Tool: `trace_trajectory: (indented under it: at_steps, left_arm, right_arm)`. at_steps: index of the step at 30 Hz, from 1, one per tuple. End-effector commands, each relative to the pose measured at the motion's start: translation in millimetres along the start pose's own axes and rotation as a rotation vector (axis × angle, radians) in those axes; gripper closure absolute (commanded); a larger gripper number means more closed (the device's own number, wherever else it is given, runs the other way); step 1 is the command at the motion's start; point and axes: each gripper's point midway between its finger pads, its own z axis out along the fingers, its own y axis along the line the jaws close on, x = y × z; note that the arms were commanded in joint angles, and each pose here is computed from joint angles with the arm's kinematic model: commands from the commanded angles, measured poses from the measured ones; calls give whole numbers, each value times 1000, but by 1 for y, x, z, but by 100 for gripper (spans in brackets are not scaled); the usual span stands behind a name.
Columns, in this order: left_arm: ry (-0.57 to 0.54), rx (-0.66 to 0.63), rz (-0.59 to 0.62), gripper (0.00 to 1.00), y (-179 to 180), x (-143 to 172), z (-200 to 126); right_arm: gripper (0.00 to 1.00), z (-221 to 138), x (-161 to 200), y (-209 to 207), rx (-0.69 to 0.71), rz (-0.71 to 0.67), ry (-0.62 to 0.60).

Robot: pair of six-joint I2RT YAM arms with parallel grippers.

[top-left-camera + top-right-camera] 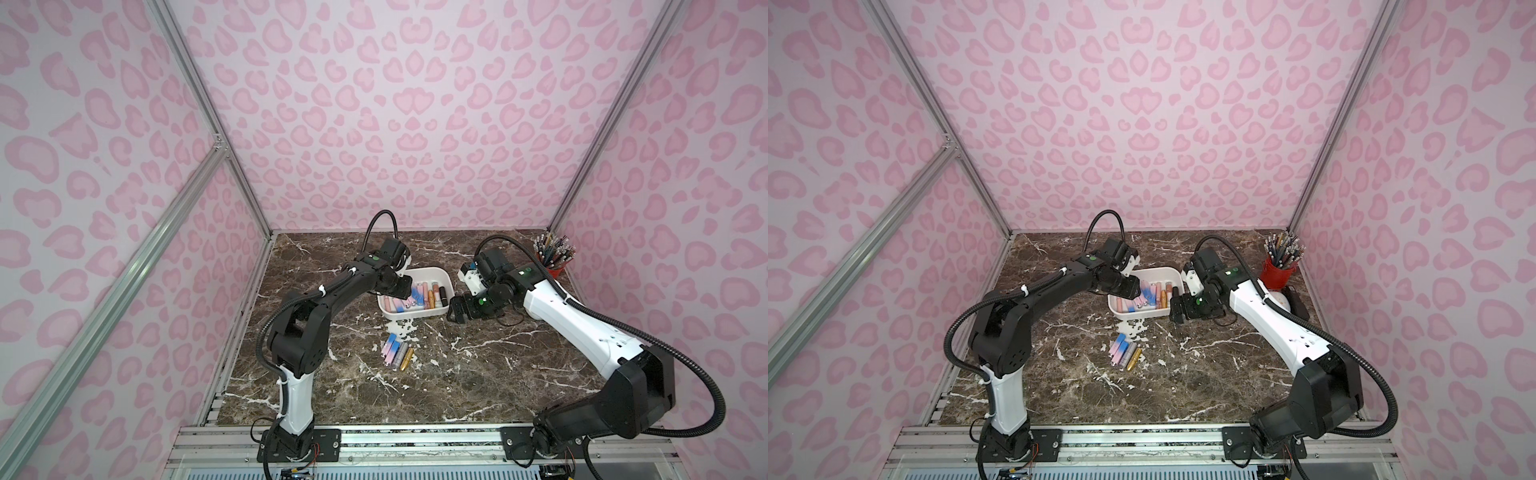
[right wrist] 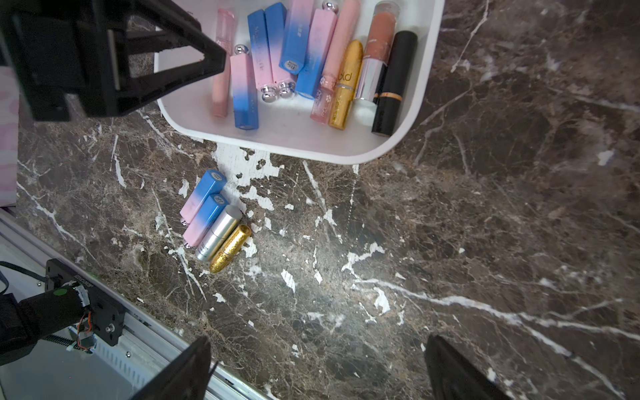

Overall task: Put the lipstick into the storage box
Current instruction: Place the lipstick in the storage box, then pick up the lipstick at the center of the board.

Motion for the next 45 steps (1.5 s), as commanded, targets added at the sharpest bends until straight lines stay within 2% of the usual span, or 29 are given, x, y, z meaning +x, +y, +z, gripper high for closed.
trace_trajectory:
  at_steps: [1, 6, 10, 13, 24, 45]
  left_arm:
    - [-41, 0, -41, 52, -2, 9, -27]
    - [-19, 0, -88, 45, -1, 65, -55]
    - [41, -10, -102, 28, -4, 106, -54]
    - [59, -60, -123, 26, 2, 123, -51]
    - [119, -135, -125, 37, 18, 134, -18]
    - [191, -115, -86, 41, 15, 145, 11]
  right_arm:
    - [1, 5, -4, 10, -62, -20, 13]
    - [1, 12, -13, 19, -113, -20, 16]
    - [1, 14, -13, 22, -137, -22, 18]
    - [1, 15, -8, 22, -139, -27, 31]
    - [2, 10, 15, 16, -117, -30, 29]
    - [3, 1, 22, 5, -54, -10, 8]
